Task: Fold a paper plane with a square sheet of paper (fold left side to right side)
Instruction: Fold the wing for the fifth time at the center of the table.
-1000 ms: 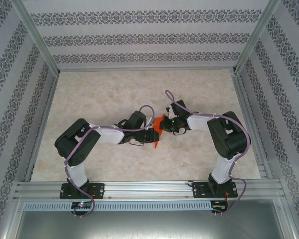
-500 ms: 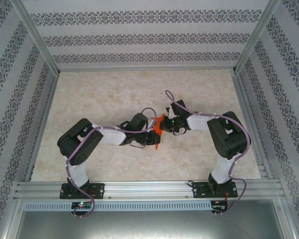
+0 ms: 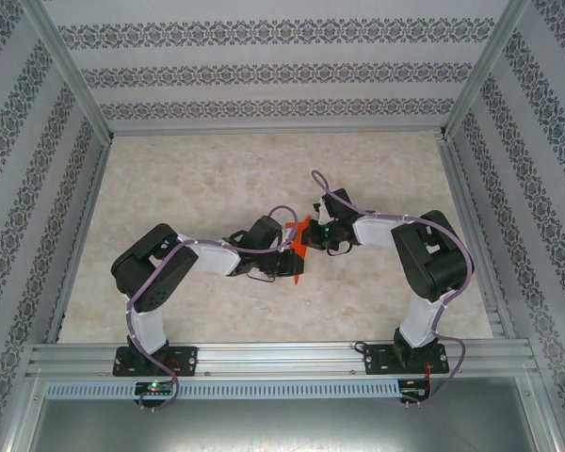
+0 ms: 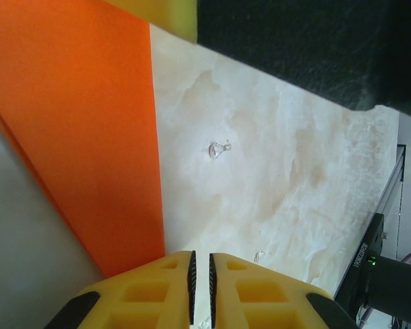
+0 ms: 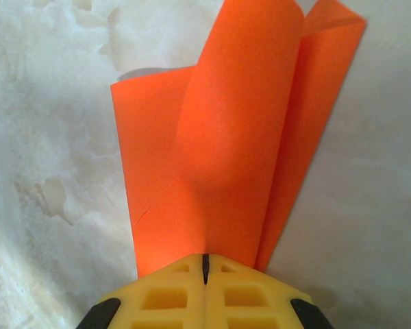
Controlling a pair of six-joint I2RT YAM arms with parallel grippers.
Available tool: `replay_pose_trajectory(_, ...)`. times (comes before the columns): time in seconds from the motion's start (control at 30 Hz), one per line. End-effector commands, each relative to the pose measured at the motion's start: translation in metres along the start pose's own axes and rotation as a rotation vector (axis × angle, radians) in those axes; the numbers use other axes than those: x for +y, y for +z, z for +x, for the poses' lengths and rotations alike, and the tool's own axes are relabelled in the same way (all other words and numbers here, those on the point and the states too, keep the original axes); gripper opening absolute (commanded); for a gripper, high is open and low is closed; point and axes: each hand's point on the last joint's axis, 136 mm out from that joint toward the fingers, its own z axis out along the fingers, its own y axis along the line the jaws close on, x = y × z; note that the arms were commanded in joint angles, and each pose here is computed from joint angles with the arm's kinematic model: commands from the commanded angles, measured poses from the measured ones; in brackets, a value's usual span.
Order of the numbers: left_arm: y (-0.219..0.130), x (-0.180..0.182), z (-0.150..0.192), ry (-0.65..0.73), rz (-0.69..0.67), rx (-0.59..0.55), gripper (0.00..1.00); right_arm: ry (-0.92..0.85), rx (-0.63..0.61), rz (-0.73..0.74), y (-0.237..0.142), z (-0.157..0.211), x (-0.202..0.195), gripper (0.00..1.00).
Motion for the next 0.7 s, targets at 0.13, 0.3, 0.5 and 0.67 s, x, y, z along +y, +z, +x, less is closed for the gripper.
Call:
replay_pose_trajectory(0.13, 0.010, 0.003, 0.018, -0.005, -0.034, 0.073, 0.17, 0.055, 0.091, 0.138, 0.008, 0.027, -0.038, 0.00)
replay_pose_trajectory(0.3, 0.014, 0.003, 0.020, -0.008, -0.030, 0.090, 0.17, 0.057, 0.093, 0.139, 0.008, 0.027, -0.039, 0.00)
replay_pose_trajectory(0.5, 0.021, 0.010, 0.022, -0.027, -0.051, 0.112, 0.17, 0.050, 0.075, 0.113, 0.006, 0.025, -0.034, 0.00)
replay_pose_trajectory(0.67, 0.022, 0.014, 0.023, -0.039, -0.069, 0.118, 0.15, 0.027, -0.009, -0.063, -0.010, 0.005, -0.005, 0.00)
